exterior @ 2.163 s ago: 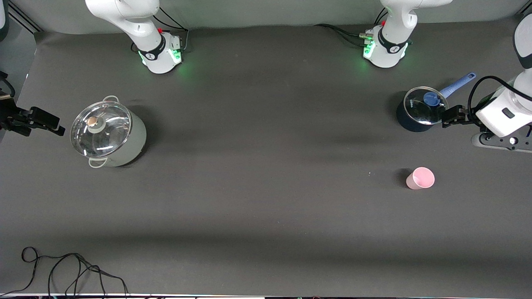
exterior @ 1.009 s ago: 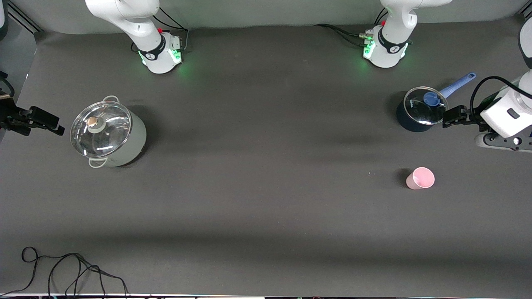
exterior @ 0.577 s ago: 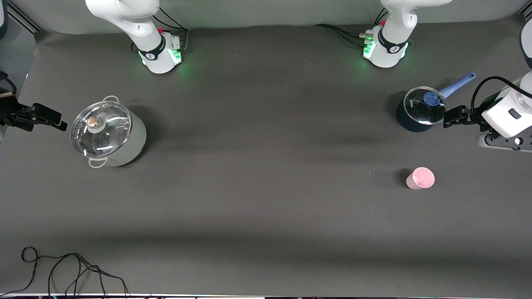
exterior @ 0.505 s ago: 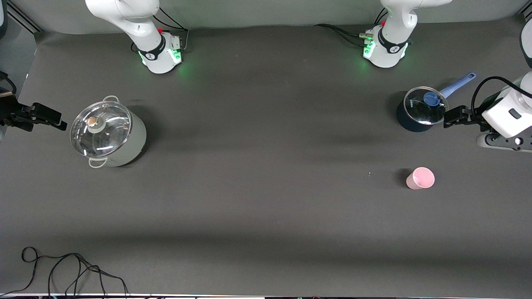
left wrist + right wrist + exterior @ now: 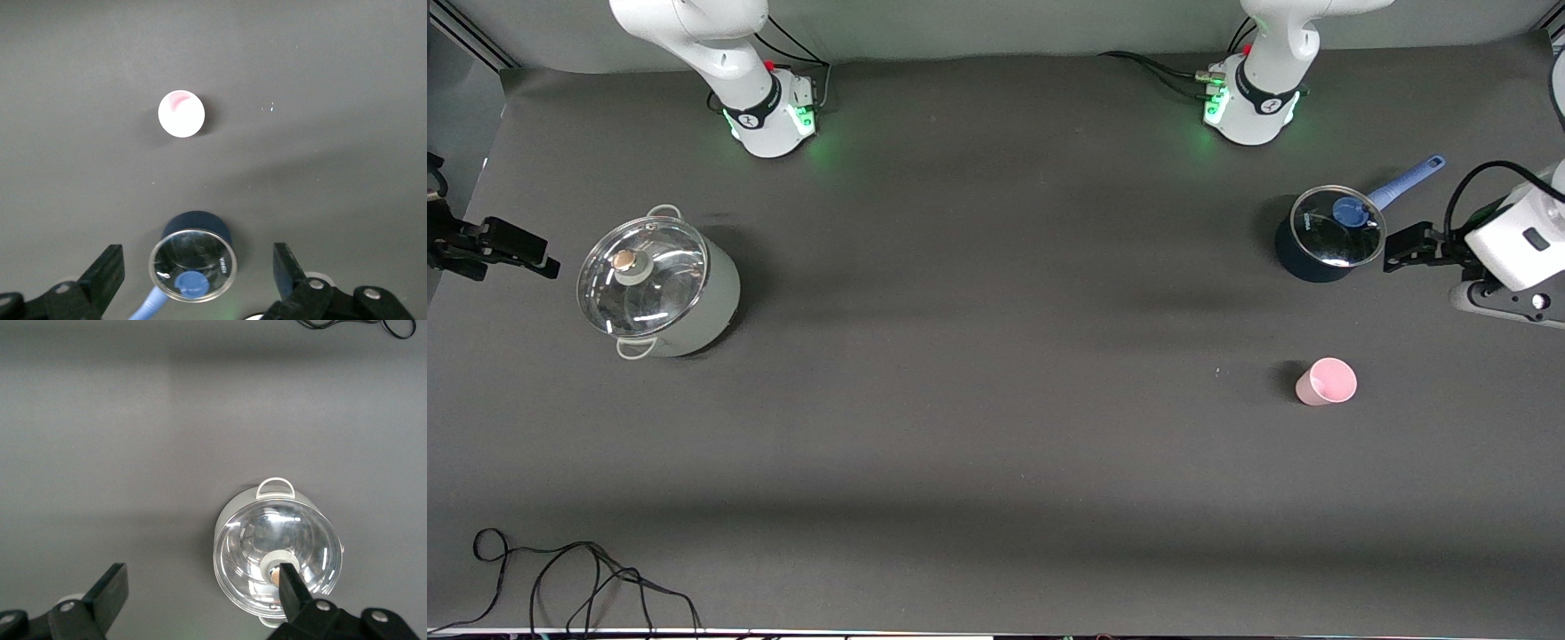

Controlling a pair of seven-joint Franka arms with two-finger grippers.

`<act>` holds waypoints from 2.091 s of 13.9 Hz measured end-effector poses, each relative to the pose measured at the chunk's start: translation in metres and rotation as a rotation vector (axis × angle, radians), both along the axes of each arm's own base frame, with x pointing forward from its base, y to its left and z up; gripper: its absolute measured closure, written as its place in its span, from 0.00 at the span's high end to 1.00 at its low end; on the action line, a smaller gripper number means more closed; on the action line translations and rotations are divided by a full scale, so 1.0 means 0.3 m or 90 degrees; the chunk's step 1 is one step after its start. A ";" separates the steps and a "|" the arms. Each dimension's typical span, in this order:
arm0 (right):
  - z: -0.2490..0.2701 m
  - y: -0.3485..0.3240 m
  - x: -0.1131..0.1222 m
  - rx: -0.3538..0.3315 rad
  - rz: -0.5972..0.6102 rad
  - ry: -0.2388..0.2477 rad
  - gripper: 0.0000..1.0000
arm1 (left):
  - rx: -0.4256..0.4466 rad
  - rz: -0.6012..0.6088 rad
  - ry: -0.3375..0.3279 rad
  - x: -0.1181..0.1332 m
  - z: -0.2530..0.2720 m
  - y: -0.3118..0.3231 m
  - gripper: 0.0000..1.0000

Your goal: Transfer pink cup from left to right arm

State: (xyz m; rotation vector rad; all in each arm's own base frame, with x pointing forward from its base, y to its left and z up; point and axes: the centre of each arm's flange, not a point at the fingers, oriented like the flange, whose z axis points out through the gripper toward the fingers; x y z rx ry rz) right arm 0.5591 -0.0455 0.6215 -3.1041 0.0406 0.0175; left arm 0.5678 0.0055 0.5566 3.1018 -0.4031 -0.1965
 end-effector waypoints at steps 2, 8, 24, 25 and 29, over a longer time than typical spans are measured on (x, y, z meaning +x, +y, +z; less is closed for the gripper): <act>0.003 0.001 -0.001 0.000 0.005 -0.001 1.00 | -0.020 -0.022 -0.005 0.001 0.003 0.054 1.00; 0.003 0.000 -0.001 0.000 0.006 -0.001 1.00 | -0.093 -0.168 -0.038 0.011 -0.013 0.253 1.00; 0.010 0.014 0.000 0.000 0.012 -0.004 1.00 | -0.413 -0.546 -0.319 0.047 -0.579 1.000 1.00; 0.010 0.014 0.000 0.000 0.012 -0.004 1.00 | -0.436 -0.555 -0.338 0.045 -0.653 1.022 1.00; 0.011 0.014 0.000 0.000 0.012 -0.004 1.00 | -0.515 -0.589 -0.421 0.062 -0.920 1.066 1.00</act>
